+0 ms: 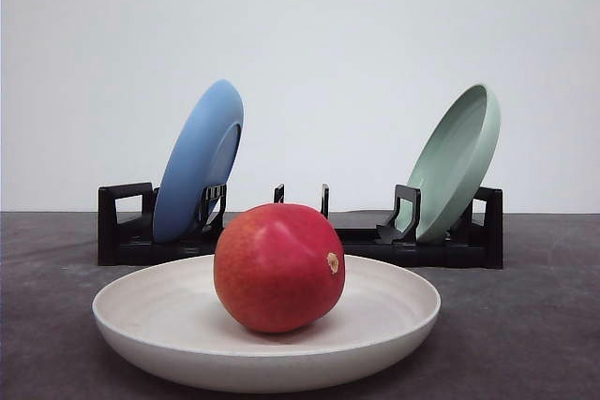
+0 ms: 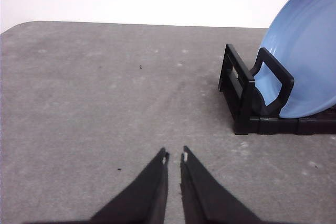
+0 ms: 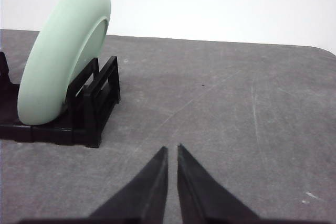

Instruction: Place pomegranate in white plate

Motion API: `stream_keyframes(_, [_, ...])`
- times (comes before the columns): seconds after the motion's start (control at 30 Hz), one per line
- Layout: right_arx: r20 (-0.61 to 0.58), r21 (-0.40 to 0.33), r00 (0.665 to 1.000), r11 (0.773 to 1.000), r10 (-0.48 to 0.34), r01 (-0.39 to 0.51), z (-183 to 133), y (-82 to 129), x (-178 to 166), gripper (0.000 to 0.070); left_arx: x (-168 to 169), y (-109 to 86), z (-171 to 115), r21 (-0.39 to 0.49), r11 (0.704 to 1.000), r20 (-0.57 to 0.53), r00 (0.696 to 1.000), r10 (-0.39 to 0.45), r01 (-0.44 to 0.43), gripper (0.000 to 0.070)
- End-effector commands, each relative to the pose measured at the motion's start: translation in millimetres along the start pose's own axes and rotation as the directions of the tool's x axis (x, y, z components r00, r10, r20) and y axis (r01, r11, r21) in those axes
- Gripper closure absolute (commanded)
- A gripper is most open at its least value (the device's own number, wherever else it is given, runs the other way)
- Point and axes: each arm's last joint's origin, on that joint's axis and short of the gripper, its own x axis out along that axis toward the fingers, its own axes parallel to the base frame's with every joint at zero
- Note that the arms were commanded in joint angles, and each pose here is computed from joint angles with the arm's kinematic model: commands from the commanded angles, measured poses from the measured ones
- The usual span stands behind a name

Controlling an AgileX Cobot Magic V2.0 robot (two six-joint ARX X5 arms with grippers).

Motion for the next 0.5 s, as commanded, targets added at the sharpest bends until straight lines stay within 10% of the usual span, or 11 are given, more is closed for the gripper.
stream_keyframes(0.0, [0.009,0.012,1.000,1.000,-0.001,0.001,0.0,-0.1,0.3,0.0672,0.9,0.3,-1.8,0.001,1.000,0.005,1.000,0.004,-0.004,0.0674])
stream_keyframes(0.47, [0.009,0.012,1.000,1.000,-0.001,0.001,-0.1,-0.1,0.4,0.0672,0.9,0.3,-1.8,0.001,1.000,0.005,1.000,0.004,-0.004,0.0675])
